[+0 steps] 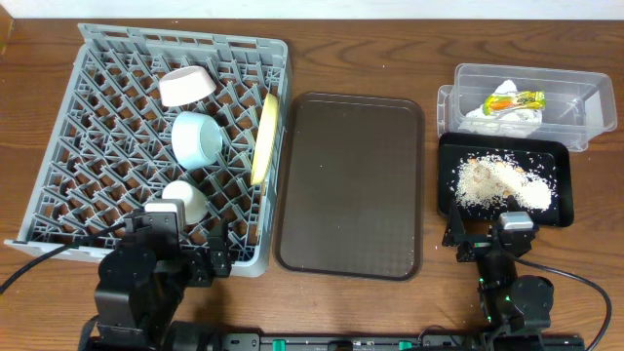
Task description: Sort waste into correct bins and load items into the dishwasher
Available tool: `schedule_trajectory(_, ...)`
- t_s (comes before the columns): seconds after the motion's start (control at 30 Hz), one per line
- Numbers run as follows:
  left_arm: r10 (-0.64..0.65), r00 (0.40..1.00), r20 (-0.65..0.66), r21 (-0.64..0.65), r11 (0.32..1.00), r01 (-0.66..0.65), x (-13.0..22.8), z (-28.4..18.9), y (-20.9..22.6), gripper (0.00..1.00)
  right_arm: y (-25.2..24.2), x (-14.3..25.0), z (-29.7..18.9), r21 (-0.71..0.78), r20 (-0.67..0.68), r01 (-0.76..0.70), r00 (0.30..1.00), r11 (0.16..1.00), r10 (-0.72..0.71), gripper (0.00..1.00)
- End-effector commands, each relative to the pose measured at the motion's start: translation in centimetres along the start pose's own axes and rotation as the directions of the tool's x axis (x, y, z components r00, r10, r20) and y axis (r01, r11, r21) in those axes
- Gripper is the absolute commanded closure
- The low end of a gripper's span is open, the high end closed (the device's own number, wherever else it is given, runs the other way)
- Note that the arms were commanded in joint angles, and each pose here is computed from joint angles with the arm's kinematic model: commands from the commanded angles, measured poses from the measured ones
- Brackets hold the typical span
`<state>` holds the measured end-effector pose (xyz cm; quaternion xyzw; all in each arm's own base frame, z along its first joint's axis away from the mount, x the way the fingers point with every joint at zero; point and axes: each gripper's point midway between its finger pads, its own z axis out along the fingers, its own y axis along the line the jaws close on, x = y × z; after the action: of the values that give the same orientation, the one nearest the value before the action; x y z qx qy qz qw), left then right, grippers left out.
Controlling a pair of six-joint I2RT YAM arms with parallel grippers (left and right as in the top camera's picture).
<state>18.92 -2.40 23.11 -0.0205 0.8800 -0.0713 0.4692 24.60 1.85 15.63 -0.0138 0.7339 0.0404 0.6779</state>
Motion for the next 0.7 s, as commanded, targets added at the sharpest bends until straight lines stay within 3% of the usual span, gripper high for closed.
schedule_trajectory(0.0, -0.013, 1.000, 0.012, -0.051, 0.999, 0.013, 1.9, 1.8, 1.5, 0.01, 0.1, 0.1, 0.0, -0.003, 0.000, 0.012, 1.000, 1.000, -0.012, 0.01)
schedule_trajectory(0.27, -0.112, 0.967, 0.229, -0.036, 0.992, 0.123, 4.6, 7.1, 3.1, 0.01, 0.1, 0.1, 0.0, -0.003, 0.000, 0.012, 1.000, 1.000, -0.012, 0.01)
schedule_trajectory(0.47, -0.116, 0.891, 0.439, 0.011, 0.992, 0.124, 3.7, 8.8, 3.5, 0.01, 0.1, 0.1, 0.0, -0.003, 0.000, 0.012, 1.000, 1.000, -0.012, 0.01)
schedule_trajectory(0.67, -0.092, 0.897, 0.432, -0.010, 0.994, 0.107, 4.4, 9.4, 3.8, 0.01, 0.1, 0.1, 0.0, -0.003, 0.000, 0.012, 1.000, 1.000, -0.012, 0.01)
